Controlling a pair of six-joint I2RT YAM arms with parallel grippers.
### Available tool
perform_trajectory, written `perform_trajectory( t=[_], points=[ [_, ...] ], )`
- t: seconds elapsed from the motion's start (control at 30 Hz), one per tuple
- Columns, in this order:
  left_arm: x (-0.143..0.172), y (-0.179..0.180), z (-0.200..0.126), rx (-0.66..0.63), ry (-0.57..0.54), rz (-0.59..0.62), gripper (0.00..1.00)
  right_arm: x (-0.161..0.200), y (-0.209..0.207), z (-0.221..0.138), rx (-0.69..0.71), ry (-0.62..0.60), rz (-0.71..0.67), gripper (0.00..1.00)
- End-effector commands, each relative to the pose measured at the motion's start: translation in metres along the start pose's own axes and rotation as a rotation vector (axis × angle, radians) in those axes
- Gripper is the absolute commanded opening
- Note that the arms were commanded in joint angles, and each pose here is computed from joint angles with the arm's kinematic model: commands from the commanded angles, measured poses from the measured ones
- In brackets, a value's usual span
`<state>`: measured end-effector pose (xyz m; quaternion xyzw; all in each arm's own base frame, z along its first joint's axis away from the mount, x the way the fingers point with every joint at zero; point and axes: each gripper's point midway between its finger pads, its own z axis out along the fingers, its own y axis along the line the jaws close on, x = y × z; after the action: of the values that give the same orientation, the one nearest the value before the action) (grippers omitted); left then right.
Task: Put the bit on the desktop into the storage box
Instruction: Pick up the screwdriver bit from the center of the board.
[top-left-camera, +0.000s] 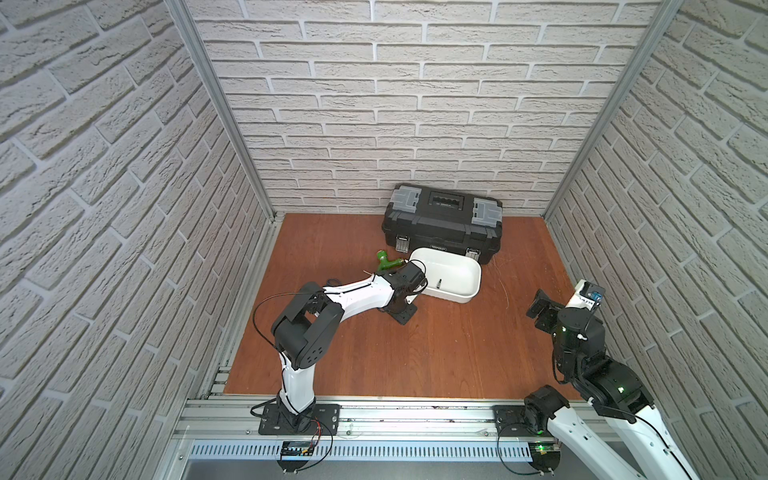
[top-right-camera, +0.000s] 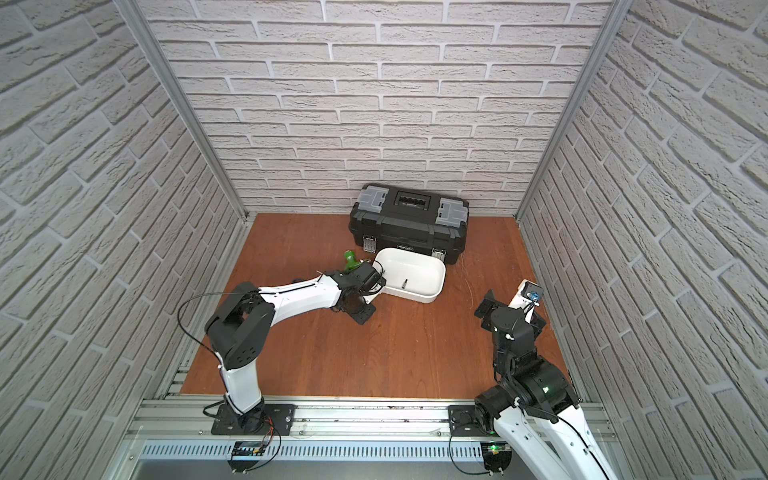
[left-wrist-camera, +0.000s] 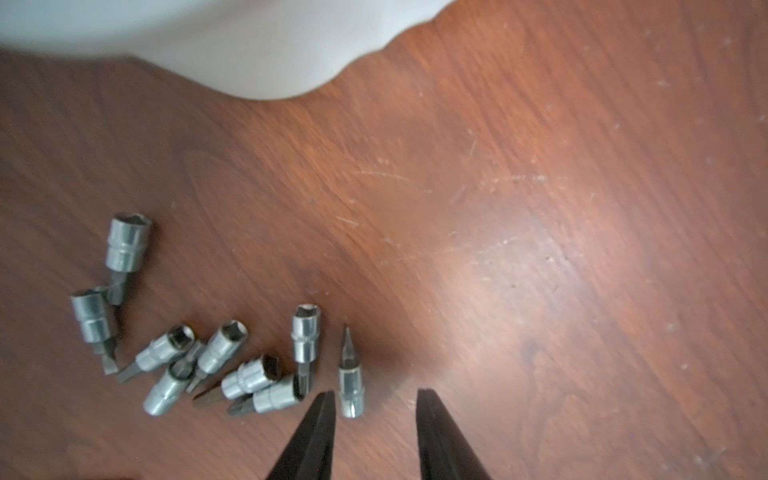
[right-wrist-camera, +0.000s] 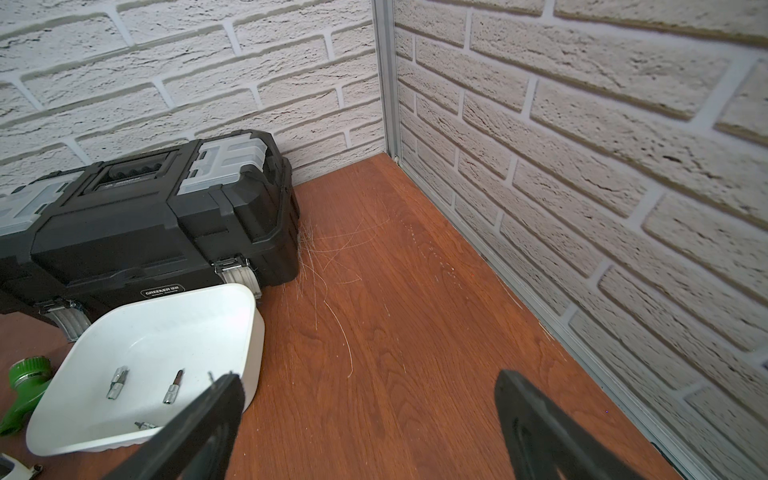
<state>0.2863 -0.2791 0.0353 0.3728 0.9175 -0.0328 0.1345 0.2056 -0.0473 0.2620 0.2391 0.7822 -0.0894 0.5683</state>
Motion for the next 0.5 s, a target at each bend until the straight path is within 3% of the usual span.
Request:
perform_trajectory(
  t=[0.0, 0.47],
  points=[
    [0.002, 0.001, 0.007, 0.005, -0.002, -0.016, 0.35, -0.014, 0.001, -0.004, -0.008, -0.033, 0.051, 0.98],
    [0.020, 0.002, 0.020, -0.003, 0.029, -0.047, 0.30, -0.012, 0.003, -0.002, -0.007, -0.026, 0.047, 0.98]
  ],
)
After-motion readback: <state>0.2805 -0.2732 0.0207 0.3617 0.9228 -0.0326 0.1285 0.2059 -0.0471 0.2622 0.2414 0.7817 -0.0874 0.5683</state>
